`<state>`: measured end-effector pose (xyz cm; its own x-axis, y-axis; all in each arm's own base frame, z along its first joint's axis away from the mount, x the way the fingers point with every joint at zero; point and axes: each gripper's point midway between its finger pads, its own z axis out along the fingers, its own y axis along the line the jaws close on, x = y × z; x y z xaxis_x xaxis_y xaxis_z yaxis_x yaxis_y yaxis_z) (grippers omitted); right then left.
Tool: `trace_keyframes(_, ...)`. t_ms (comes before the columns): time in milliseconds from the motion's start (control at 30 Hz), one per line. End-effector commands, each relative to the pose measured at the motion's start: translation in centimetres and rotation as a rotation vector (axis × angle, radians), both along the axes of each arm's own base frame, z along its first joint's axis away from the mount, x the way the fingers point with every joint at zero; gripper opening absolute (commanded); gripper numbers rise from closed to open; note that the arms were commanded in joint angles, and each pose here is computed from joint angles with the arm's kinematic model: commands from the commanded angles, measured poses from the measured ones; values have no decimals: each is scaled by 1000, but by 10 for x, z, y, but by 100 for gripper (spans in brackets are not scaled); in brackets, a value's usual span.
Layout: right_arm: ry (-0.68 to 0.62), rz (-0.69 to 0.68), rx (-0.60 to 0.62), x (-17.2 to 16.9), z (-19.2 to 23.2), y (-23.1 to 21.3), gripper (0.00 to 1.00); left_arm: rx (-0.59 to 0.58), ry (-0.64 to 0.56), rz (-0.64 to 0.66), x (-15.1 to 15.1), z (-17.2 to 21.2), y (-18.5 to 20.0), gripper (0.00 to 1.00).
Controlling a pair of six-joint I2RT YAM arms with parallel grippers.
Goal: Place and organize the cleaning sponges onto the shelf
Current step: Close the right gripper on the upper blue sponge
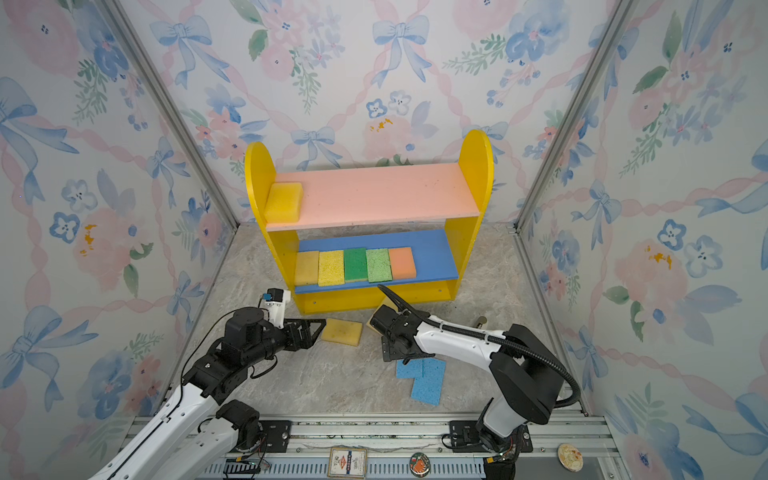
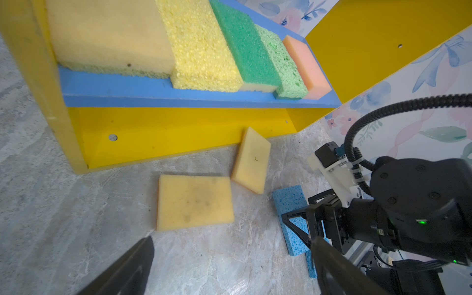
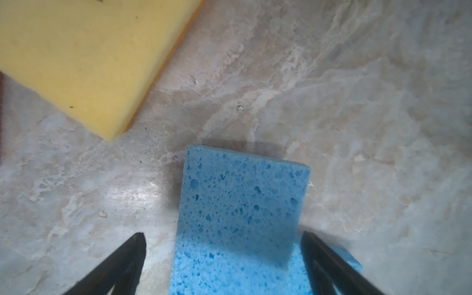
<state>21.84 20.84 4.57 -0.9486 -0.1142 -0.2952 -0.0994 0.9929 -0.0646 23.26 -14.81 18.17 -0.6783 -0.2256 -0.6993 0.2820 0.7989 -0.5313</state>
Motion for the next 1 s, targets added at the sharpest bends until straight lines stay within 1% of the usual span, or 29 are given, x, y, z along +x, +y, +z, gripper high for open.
trace_keyframes(0,5,-5,-19,6,-7,0,97,-5,-8,7,0,-1,0,98)
trace_keyframes(233,17,-29,-18,9,-15,-4,97,-5,-12,8,0,0,0,98)
trace_keyframes(333,39,-30,-35,7,-26,-5,100,-3,-7,8,0,-2,0,98)
trace_keyframes(667,50,-29,-26,7,-30,0,80,-3,-6,3,-1,-2,-2,98)
trace_keyframes(733,39,-28,-15,8,-24,1,77,-4,-6,0,-1,-2,-2,98)
trace_keyframes(833,17,-20,-1,10,-12,5,75,-11,0,-10,-3,-2,-5,98)
trace_keyframes(967,-25,-12,44,14,12,12,73,-55,36,-23,-8,-5,-12,98)
